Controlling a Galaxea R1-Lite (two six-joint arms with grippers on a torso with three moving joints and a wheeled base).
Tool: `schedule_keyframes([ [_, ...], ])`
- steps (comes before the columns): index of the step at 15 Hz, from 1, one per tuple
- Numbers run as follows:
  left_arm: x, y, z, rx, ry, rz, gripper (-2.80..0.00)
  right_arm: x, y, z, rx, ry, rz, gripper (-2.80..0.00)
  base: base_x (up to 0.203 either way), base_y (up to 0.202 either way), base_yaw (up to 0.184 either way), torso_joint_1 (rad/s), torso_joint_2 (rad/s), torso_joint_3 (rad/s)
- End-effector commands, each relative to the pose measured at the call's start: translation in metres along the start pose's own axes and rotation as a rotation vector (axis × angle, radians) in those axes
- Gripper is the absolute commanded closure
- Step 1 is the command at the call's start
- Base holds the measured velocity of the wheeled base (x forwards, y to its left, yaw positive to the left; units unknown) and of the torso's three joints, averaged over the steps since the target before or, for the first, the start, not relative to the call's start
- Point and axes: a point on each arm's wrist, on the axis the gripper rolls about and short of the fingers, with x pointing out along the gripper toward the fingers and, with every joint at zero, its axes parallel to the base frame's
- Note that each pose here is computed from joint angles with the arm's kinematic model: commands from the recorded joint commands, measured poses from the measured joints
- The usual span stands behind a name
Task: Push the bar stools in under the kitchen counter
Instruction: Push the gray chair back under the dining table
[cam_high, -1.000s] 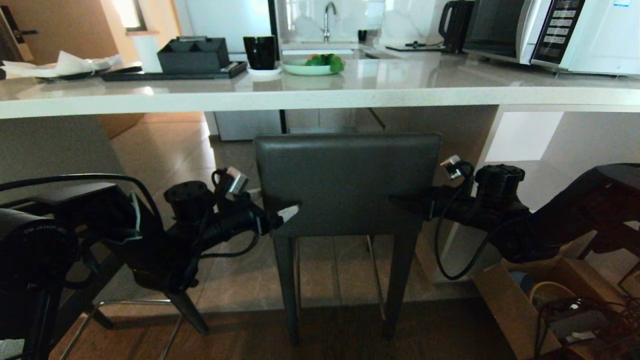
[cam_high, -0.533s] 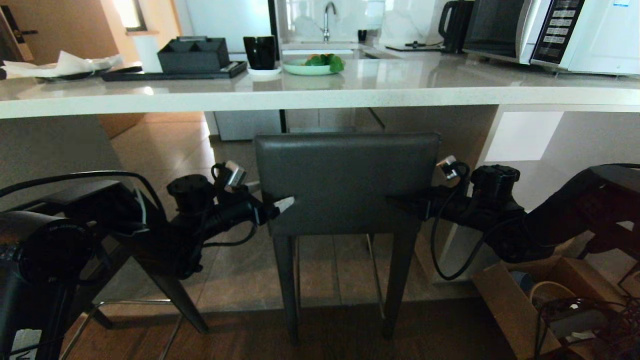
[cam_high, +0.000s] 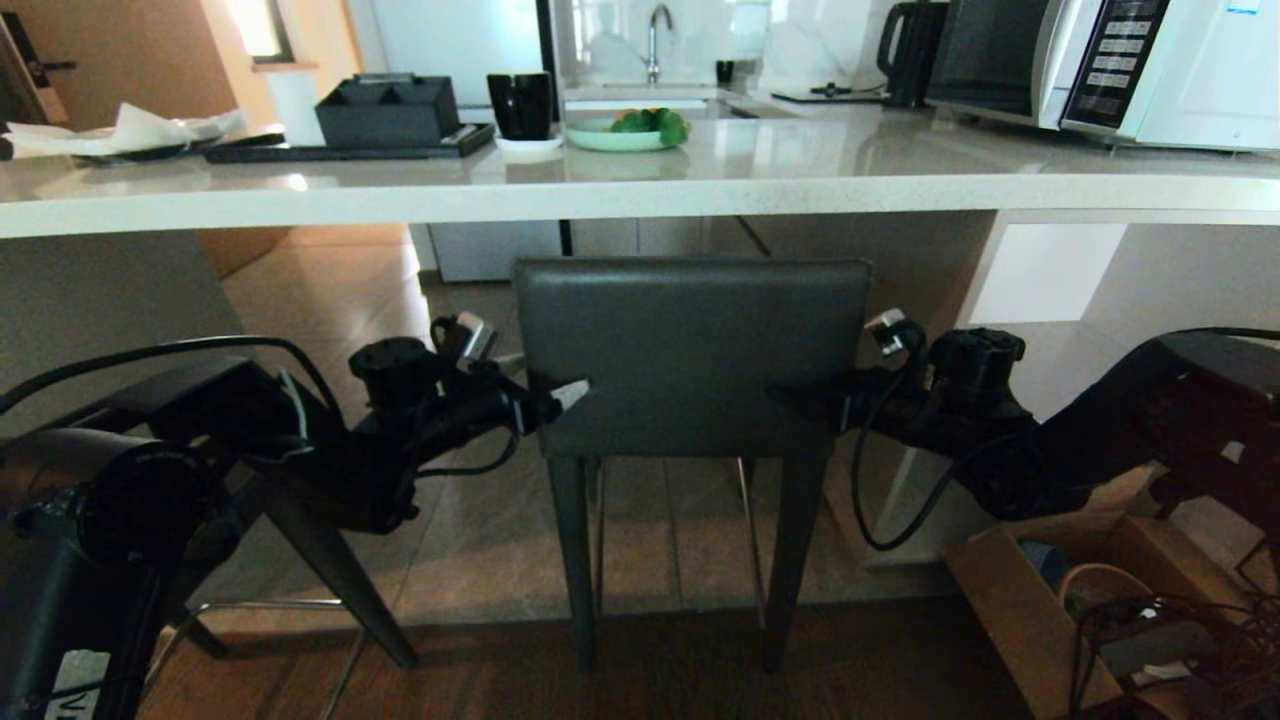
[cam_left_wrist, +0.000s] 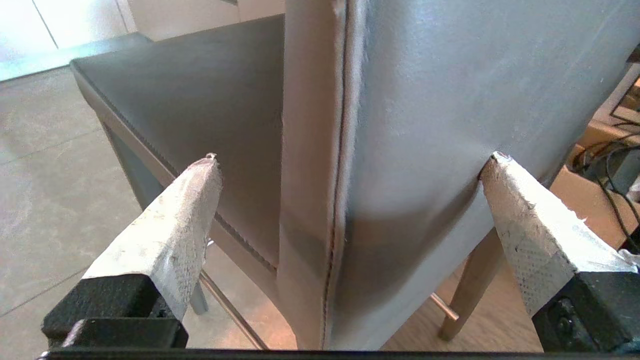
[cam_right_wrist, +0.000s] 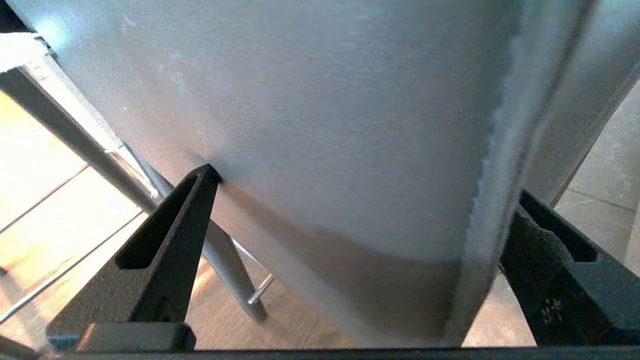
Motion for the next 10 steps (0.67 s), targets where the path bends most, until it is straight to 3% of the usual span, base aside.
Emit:
schedule_keyframes([
  [1,0.003,0.001,-0.008,-0.002,0.004,-0.007,-2.80,0.003,-0.002,-0.001,-0.005,-0.007,0.002,-2.80,0.000,0.000,0.000,0.000,0.00,0.000],
  [10,0.016,0.015,-0.010,-0.001,0.003,0.006,-2.80,0.018,-0.020,0.002,-0.015,-0.027,-0.078,-2.80,0.000,0.000,0.000,0.000,0.00,0.000],
])
